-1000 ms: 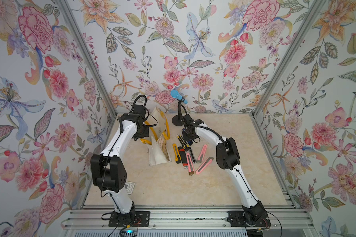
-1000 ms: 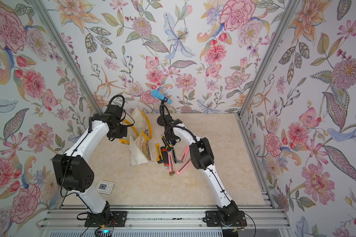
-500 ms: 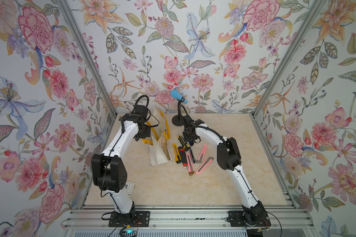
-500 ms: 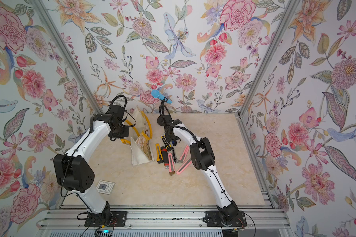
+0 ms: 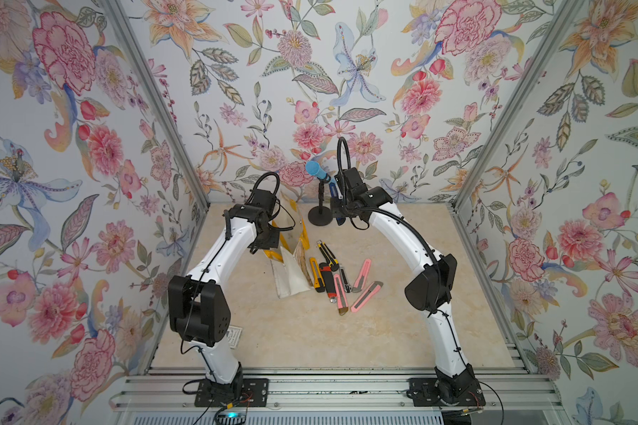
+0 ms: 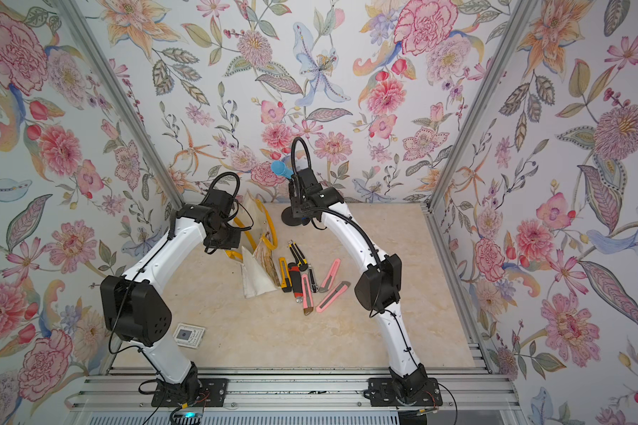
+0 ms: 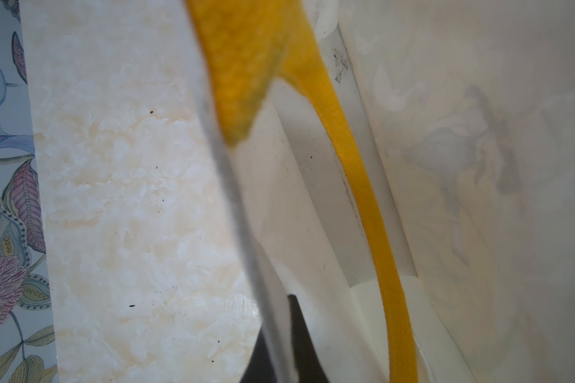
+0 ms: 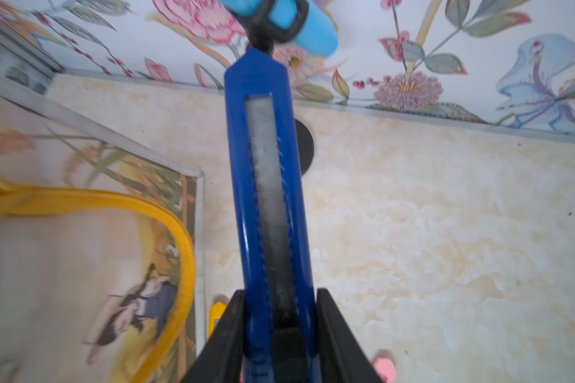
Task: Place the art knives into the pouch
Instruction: Pick up the utility knife at the center of the board, then place the utility knife in the pouch.
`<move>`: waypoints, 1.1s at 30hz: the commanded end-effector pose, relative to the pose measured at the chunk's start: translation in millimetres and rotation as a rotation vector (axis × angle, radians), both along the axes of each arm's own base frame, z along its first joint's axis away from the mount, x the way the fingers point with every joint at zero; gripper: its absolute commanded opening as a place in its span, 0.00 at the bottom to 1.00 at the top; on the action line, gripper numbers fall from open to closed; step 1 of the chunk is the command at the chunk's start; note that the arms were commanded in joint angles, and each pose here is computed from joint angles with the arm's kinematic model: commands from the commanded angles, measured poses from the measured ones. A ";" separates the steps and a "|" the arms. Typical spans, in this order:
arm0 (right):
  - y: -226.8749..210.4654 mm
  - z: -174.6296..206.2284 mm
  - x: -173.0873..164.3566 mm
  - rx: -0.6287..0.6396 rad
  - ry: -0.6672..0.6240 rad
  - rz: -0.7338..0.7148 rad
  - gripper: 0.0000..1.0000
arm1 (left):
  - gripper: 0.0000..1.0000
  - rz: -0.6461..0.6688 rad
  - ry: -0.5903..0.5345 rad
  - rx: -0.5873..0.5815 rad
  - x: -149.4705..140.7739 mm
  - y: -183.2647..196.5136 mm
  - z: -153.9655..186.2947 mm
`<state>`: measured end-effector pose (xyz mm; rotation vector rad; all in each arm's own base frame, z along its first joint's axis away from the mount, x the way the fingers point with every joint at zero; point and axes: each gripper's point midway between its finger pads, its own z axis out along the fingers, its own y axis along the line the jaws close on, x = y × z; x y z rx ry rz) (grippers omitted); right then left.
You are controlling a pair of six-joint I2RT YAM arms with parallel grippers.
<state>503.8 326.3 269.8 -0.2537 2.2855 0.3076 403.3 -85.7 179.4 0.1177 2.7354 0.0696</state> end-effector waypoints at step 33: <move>151.0 -50.2 -86.9 0.297 0.259 0.289 0.19 | 0.00 -0.073 -0.043 -0.002 -10.4 -8.6 9.4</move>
